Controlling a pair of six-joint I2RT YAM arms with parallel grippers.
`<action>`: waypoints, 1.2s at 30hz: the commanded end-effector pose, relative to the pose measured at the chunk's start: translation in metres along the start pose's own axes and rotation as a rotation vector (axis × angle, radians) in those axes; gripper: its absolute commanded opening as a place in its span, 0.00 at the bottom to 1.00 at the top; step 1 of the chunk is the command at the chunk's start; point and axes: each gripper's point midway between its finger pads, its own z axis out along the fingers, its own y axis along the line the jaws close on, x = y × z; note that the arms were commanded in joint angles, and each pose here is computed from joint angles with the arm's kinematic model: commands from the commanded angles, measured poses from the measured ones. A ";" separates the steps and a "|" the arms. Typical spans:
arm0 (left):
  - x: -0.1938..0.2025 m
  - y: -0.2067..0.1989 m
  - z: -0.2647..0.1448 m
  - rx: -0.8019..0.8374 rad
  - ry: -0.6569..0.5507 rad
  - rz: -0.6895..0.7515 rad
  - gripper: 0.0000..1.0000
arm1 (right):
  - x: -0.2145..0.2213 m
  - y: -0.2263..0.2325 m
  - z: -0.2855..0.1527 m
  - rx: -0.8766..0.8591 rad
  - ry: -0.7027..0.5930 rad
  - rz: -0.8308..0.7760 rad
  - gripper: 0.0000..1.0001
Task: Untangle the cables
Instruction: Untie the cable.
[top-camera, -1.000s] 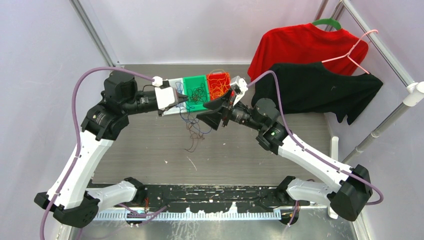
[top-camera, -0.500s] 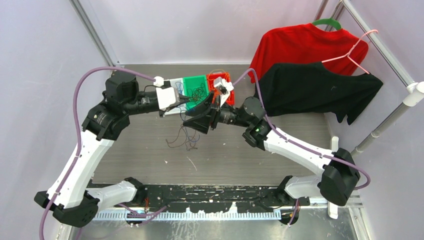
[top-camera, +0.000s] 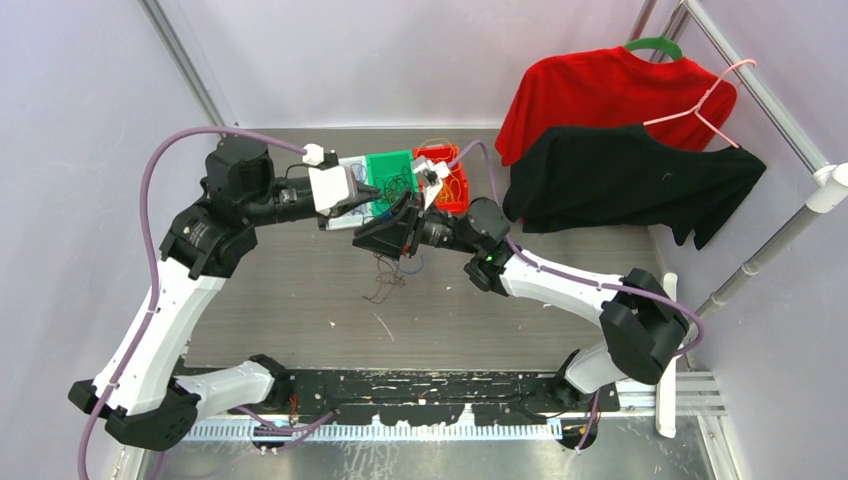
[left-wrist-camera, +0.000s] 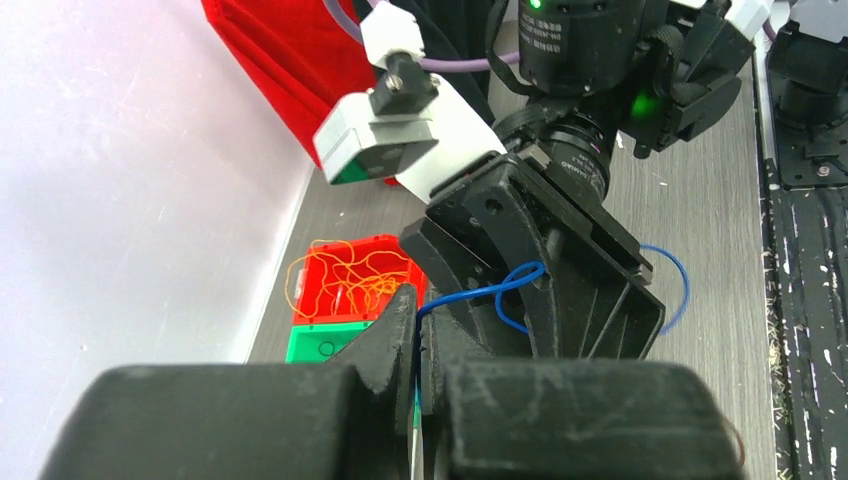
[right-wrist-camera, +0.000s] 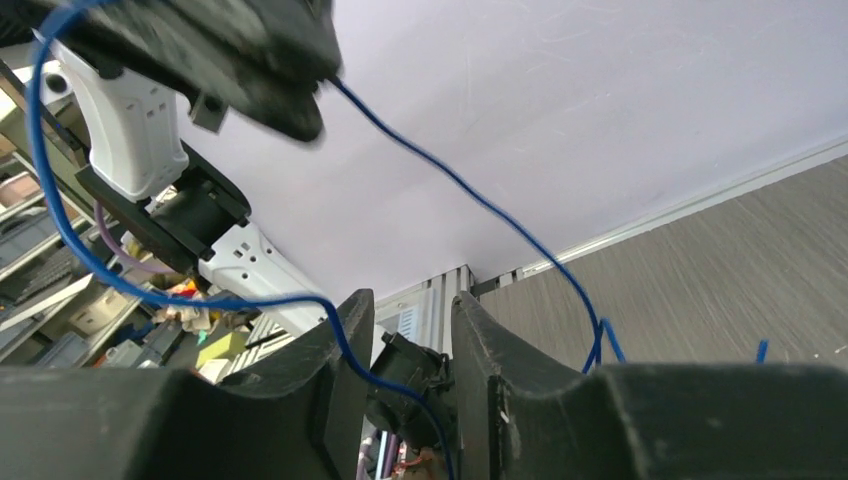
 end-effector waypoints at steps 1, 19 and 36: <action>-0.030 0.011 -0.008 -0.033 -0.057 0.046 0.00 | -0.007 0.011 -0.004 -0.035 -0.059 -0.005 0.39; -0.087 0.038 -0.031 -0.124 -0.124 0.152 0.00 | 0.081 -0.085 -0.079 0.388 0.214 -0.122 0.35; -0.080 0.032 -0.035 -0.118 -0.095 0.162 0.00 | 0.046 -0.070 -0.100 0.476 0.103 -0.185 0.59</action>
